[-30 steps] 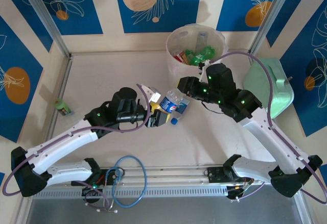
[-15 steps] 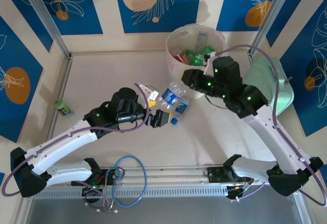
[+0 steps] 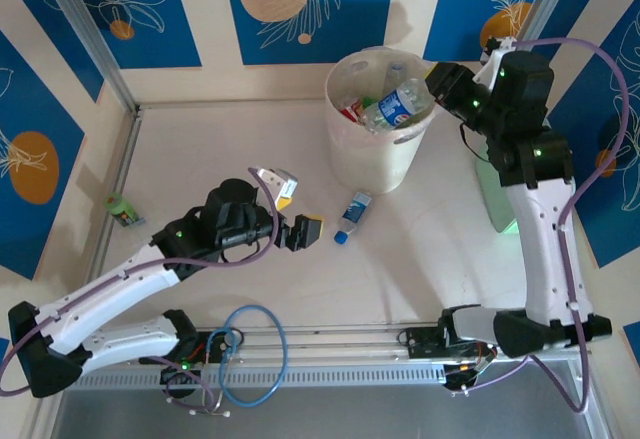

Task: Put the plastic bottles in the bin

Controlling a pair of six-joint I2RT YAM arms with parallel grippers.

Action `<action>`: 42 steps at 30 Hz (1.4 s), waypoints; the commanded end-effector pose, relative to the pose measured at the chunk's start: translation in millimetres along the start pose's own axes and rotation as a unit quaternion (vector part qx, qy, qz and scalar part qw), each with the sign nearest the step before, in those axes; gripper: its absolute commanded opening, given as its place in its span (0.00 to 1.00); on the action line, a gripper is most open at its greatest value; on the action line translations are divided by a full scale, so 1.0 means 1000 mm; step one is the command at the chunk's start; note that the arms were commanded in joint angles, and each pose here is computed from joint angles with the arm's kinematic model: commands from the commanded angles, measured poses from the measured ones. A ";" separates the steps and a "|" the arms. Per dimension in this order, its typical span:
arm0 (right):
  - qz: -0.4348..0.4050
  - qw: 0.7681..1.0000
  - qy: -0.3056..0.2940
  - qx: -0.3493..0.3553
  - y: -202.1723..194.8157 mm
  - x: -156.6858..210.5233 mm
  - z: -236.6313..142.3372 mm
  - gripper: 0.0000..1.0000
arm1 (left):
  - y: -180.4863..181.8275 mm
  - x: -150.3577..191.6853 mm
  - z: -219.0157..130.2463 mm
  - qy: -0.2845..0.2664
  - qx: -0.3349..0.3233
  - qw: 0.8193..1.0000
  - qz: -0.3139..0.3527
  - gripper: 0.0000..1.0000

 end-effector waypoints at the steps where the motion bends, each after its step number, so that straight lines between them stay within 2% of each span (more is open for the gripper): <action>1: -0.003 1.000 -0.003 -0.001 -0.011 -0.013 0.014 0.22 | 0.005 0.004 0.004 0.004 -0.016 1.000 -0.009 1.00; 6: 0.021 1.000 0.001 0.013 -0.032 -0.032 0.047 0.21 | 0.008 0.011 0.010 0.017 -0.023 0.999 -0.018 0.97; 13: 0.052 0.999 -0.014 -0.006 -0.037 -0.052 0.088 0.21 | 0.012 0.020 0.011 0.025 -0.033 0.999 -0.026 0.95; 19: 0.046 0.999 0.007 0.007 -0.036 -0.047 0.136 0.21 | 0.018 0.026 0.018 0.038 -0.047 0.998 -0.024 0.95; 24: 0.043 0.999 0.024 0.008 -0.034 -0.038 0.169 0.33 | 0.020 0.029 0.027 0.044 -0.050 0.997 -0.026 0.95; 26: 0.037 0.999 0.038 0.003 -0.031 -0.034 0.182 0.45 | 0.021 0.031 0.031 0.048 -0.053 0.997 -0.027 0.95; 28: 0.026 0.998 0.050 0.003 -0.027 -0.031 0.189 0.53 | 0.022 0.033 0.035 0.055 -0.056 0.997 -0.027 0.96; 30: 0.019 0.998 0.057 0.010 -0.025 -0.028 0.192 0.57 | 0.024 0.035 0.041 0.065 -0.062 0.996 -0.028 0.97; 35: 0.015 0.998 0.058 0.013 -0.023 -0.027 0.179 0.57 | 0.026 0.035 0.052 0.080 -0.066 0.994 -0.029 0.98; 42: -0.008 0.999 0.040 -0.019 -0.001 -0.020 0.106 0.57 | 0.029 0.036 0.071 0.098 -0.076 0.992 -0.024 0.98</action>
Point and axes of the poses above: each hand's point on the last joint's axis, 136 mm out from that joint toward the fingers, its own z axis out along the fingers, its own y axis along the line the jaws close on, x = y × z, the point moved 6 cm from there along -z, back along the fingers
